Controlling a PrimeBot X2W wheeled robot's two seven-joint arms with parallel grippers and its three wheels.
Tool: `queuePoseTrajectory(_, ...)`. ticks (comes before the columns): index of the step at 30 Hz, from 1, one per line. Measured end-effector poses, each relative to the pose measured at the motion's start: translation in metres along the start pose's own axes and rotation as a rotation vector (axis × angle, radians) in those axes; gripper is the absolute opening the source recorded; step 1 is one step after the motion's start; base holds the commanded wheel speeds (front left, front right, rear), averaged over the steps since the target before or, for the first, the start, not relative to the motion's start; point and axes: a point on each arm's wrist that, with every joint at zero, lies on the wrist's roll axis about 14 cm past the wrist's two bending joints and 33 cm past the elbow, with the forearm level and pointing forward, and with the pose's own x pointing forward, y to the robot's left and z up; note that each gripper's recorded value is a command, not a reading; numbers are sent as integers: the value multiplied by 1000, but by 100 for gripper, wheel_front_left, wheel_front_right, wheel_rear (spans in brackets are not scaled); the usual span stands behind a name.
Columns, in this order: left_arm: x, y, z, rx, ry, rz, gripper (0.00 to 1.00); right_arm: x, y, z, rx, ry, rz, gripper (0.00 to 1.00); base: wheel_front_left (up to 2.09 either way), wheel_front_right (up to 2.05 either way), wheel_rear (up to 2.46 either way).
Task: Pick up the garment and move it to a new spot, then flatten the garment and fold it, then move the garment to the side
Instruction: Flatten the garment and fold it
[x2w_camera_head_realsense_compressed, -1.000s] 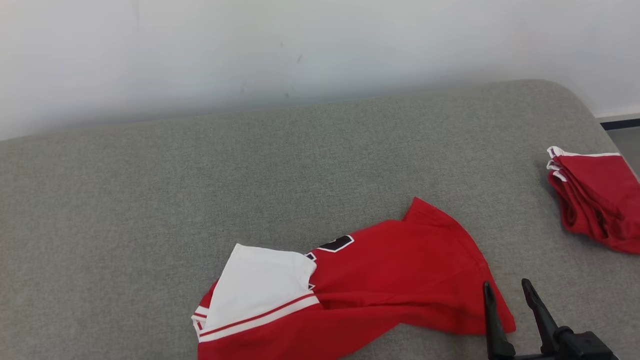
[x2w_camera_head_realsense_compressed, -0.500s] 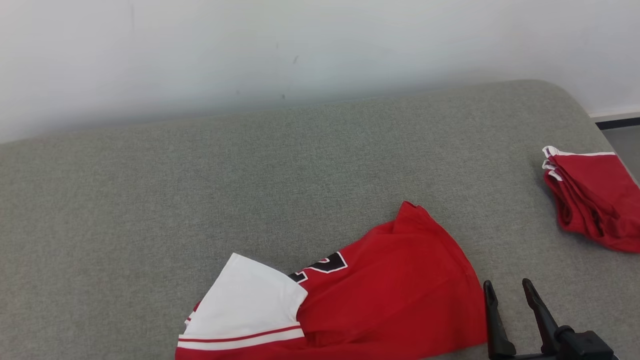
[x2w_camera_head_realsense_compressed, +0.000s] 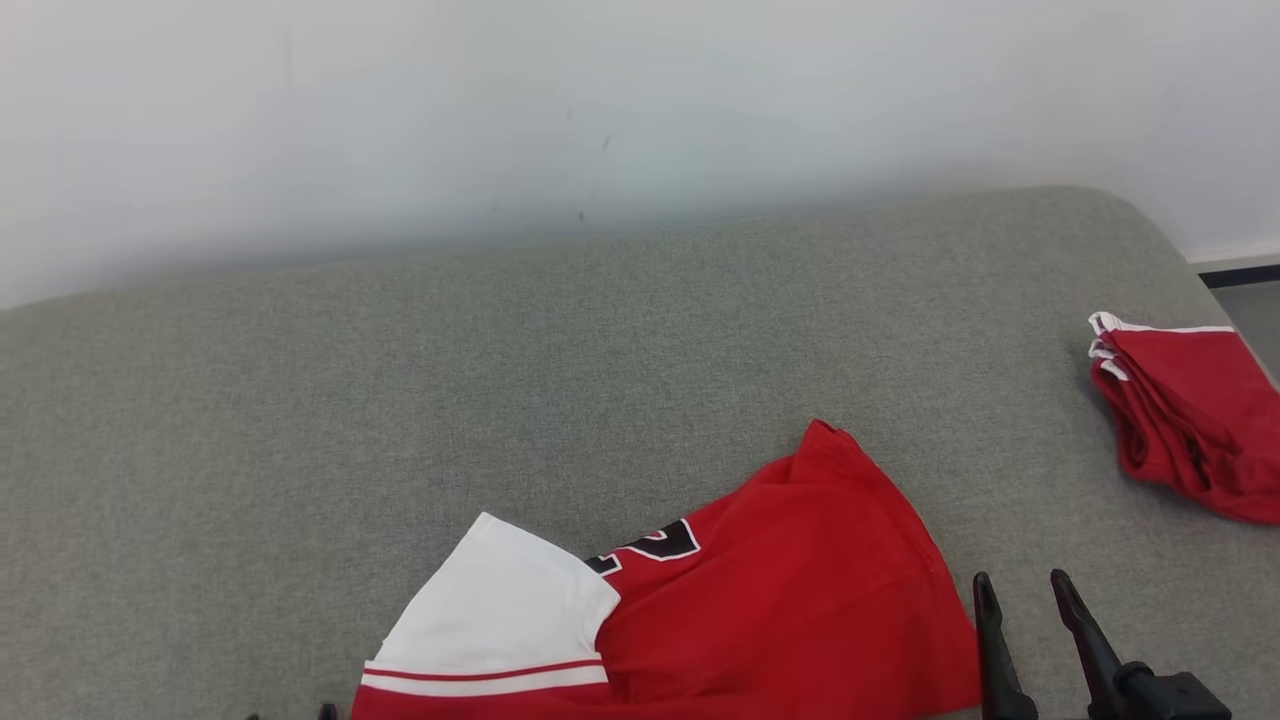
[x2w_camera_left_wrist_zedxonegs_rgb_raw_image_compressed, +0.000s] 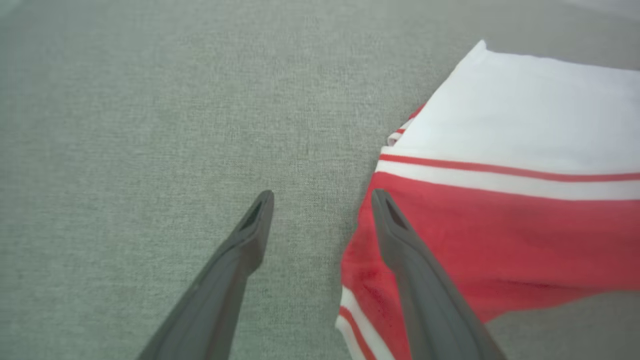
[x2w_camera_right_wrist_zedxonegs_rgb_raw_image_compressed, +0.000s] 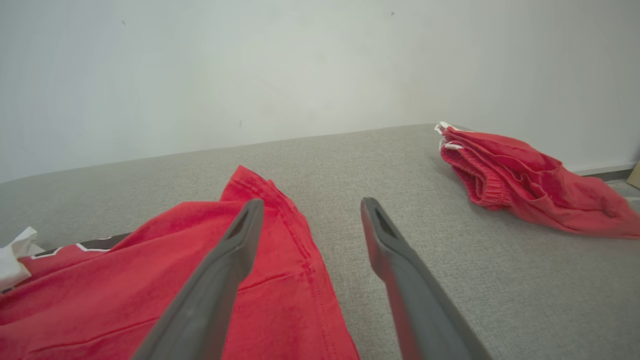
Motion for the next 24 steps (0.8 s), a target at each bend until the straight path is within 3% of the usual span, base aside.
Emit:
queuePoseTrajectory(5,-11,2,44,-39,-279,21,100,-2,1,5,-8,-16,5,100,0,0,0)
queuePoseTrajectory(8,-17,3,55,-44,-351,31,100,-1,2,8,-13,-26,12,100,0,0,0)
queuePoseTrajectory(17,-40,8,98,-48,-540,54,100,9,14,17,-43,-50,74,100,0,0,0)
queuePoseTrajectory(24,-44,6,95,-16,-545,59,100,20,19,21,-53,-56,104,100,0,0,0)
